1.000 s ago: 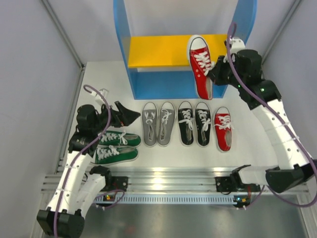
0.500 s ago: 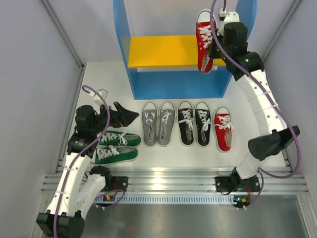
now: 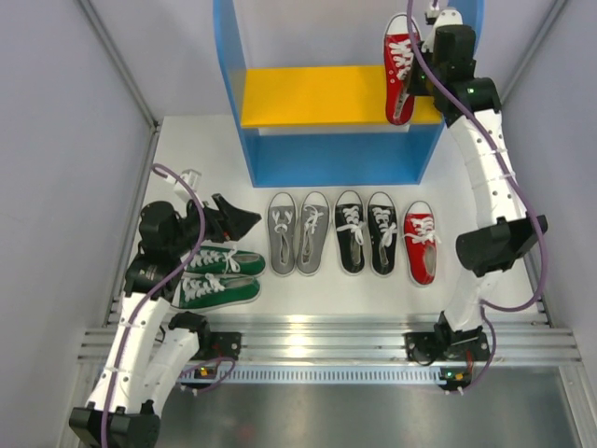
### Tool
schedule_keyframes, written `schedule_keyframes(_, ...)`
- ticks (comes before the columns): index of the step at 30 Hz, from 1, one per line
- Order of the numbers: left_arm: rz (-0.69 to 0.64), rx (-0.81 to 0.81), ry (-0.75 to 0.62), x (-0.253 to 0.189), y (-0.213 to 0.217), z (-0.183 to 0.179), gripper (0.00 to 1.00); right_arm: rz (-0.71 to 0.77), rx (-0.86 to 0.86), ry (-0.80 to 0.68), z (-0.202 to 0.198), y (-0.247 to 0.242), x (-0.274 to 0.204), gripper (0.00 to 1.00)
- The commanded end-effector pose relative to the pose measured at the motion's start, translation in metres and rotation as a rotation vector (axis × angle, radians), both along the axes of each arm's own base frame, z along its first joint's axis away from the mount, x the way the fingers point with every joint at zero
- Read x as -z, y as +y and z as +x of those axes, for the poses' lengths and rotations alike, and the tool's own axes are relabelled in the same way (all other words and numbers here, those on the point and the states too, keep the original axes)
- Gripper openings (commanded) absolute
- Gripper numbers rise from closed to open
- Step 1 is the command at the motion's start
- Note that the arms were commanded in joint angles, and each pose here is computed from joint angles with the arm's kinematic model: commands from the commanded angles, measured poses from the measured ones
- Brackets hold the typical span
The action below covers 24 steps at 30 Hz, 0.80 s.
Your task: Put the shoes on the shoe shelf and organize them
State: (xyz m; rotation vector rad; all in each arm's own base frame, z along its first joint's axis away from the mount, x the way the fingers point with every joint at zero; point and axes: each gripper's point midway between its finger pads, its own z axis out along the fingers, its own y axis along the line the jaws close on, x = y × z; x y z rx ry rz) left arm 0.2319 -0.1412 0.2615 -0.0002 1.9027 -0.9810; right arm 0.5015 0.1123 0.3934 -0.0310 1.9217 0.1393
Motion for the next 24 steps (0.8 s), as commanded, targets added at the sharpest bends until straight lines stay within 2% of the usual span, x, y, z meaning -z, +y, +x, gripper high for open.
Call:
schedule_keyframes(1,-0.011,0.016,-0.041,-0.012,-0.003,-0.001,0.90,0.059,-0.031,-0.106,0.003,0.003,-0.039,0.00)
schedule_keyframes(9,-0.014,0.015,-0.035,-0.009,-0.002,-0.003,0.91,0.054,-0.010,-0.084,0.008,-0.001,-0.030,0.00)
schedule_keyframes(12,-0.012,0.015,-0.038,-0.009,-0.002,-0.003,0.91,0.052,-0.013,-0.080,0.011,0.000,-0.028,0.30)
schedule_keyframes(13,-0.013,0.016,-0.034,-0.008,-0.002,-0.003,0.91,0.054,-0.016,-0.082,0.010,0.000,-0.029,0.42)
schedule_keyframes(15,-0.011,0.013,-0.037,-0.009,-0.002,-0.002,0.91,0.060,-0.021,-0.087,0.010,0.002,-0.031,0.53)
schedule_keyframes(16,-0.011,0.013,-0.034,-0.008,-0.002,-0.002,0.91,0.062,-0.026,-0.096,0.008,0.002,-0.034,0.62)
schedule_keyframes(24,-0.010,0.013,-0.029,-0.006,-0.002,-0.002,0.92,0.085,-0.048,-0.191,-0.009,0.008,-0.063,0.64)
